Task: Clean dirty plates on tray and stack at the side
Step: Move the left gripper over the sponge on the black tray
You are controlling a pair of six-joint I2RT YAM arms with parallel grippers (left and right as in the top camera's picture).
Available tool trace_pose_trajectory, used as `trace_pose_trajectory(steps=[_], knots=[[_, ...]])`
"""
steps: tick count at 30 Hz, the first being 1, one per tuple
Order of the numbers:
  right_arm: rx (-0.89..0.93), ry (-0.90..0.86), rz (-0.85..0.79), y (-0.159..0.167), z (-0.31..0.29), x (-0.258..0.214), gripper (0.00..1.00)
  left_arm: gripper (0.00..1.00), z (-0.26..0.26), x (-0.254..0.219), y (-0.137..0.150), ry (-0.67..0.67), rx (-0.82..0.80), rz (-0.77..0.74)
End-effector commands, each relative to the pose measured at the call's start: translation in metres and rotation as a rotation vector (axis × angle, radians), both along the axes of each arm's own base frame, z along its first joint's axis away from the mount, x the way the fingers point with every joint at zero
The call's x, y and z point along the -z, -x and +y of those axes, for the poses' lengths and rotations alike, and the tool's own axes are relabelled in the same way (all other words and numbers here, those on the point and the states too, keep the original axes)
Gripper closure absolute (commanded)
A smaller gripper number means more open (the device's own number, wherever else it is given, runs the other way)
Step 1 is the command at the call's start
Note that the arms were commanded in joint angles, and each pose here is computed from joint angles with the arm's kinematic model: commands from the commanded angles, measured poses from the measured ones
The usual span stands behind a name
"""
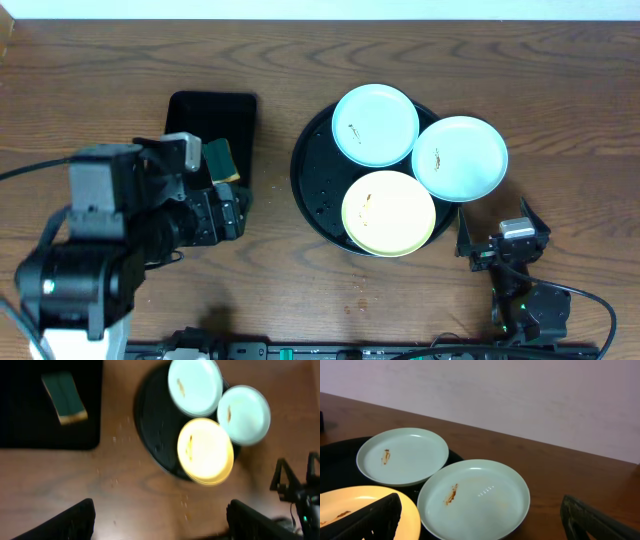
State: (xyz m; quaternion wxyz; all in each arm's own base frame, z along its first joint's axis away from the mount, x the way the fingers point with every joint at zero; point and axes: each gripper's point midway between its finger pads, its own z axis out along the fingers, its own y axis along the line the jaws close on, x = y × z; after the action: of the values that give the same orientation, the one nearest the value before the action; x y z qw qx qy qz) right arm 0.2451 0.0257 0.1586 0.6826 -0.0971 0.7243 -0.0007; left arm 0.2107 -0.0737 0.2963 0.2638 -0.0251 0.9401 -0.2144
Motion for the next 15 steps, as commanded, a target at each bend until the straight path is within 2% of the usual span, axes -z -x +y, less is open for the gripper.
trace_pose_trajectory(steps=[1,3,5,9,15], knots=[[-0.052,-0.041,-0.003,0.002,0.010,-0.002,0.01,0.16,-0.006,0.001,0.005,0.024,0.030,0.041],[-0.095,-0.045,-0.039,0.003,0.017,-0.011,0.01,0.16,-0.005,0.007,0.009,0.019,0.028,0.087],[-0.219,-0.048,-0.060,0.009,0.038,-0.018,0.01,0.16,-0.005,0.011,0.011,0.017,0.027,0.114],[-0.143,-0.153,0.090,0.017,0.027,-0.022,0.01,0.16,0.007,0.015,0.007,-0.049,-0.013,0.109],[-0.106,-0.150,0.221,0.039,0.021,-0.109,0.01,0.15,0.017,0.019,0.005,-0.102,-0.045,0.111]])
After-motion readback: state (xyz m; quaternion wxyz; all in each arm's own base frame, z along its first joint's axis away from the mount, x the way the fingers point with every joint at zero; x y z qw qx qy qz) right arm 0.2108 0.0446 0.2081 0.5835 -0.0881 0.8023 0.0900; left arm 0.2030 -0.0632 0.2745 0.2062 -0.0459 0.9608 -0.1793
